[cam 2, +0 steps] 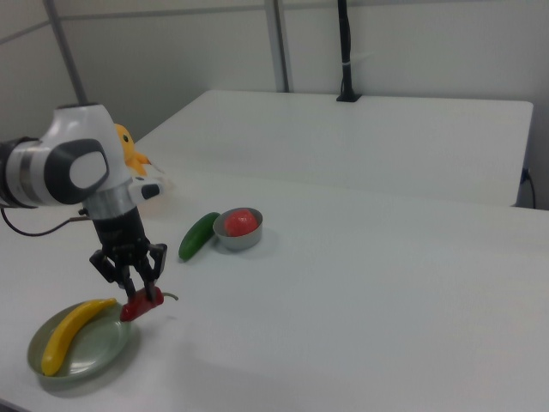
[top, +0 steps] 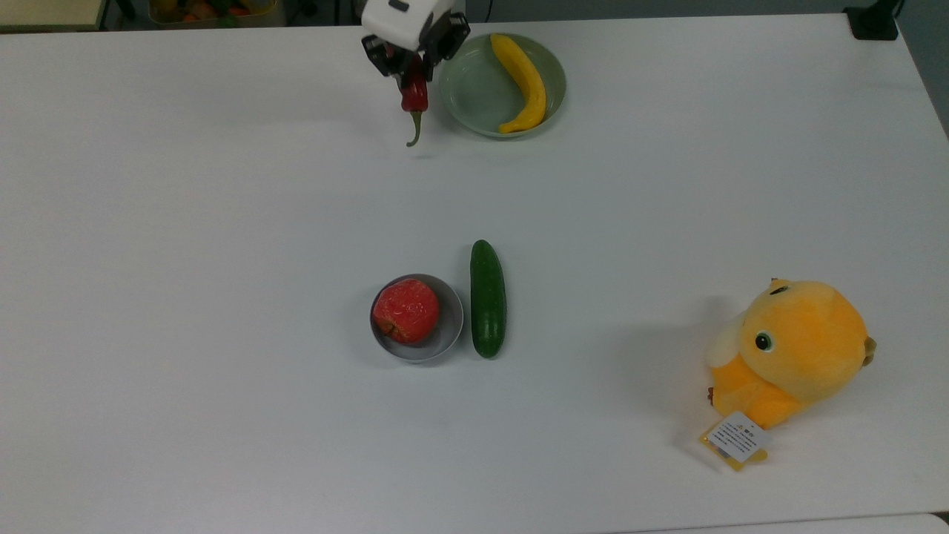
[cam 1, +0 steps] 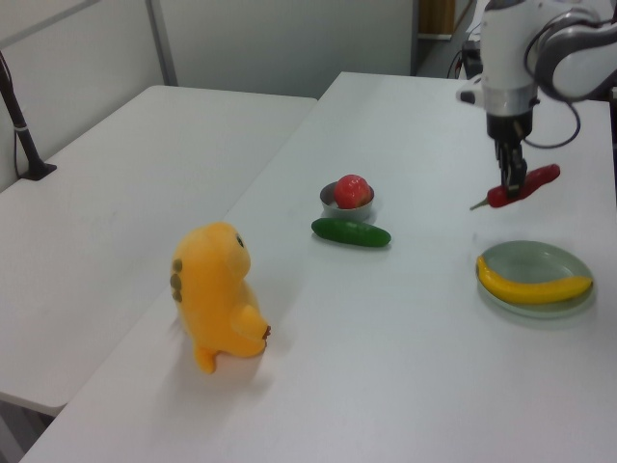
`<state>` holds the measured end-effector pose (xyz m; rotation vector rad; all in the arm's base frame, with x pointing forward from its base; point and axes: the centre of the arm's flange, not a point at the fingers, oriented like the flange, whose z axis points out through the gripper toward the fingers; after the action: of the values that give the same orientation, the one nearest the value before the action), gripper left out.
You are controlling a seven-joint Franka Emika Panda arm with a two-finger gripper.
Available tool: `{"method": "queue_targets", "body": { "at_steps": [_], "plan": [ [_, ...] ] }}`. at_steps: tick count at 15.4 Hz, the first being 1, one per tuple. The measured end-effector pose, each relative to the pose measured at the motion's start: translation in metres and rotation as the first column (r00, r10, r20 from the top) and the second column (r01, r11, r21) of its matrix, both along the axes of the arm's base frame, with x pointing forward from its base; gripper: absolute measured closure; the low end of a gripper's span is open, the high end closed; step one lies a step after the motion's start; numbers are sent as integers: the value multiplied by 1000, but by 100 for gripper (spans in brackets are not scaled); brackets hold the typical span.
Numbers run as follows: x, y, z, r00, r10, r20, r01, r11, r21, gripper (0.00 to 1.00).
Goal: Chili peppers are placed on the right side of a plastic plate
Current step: 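Carry the chili pepper over to the green plate beside the banana, then lower the chili pepper onto the plate rim and open the gripper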
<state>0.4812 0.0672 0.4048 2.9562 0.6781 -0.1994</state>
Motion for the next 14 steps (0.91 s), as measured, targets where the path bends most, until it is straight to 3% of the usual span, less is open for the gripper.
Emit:
{"method": "queue_targets", "body": {
  "at_steps": [5, 14],
  "plan": [
    [10, 7, -37, 1000, 13, -28, -13, 1000, -6, 64],
    [15, 9, -38, 1000, -23, 6, 23, 1000, -2, 64]
  ]
}}
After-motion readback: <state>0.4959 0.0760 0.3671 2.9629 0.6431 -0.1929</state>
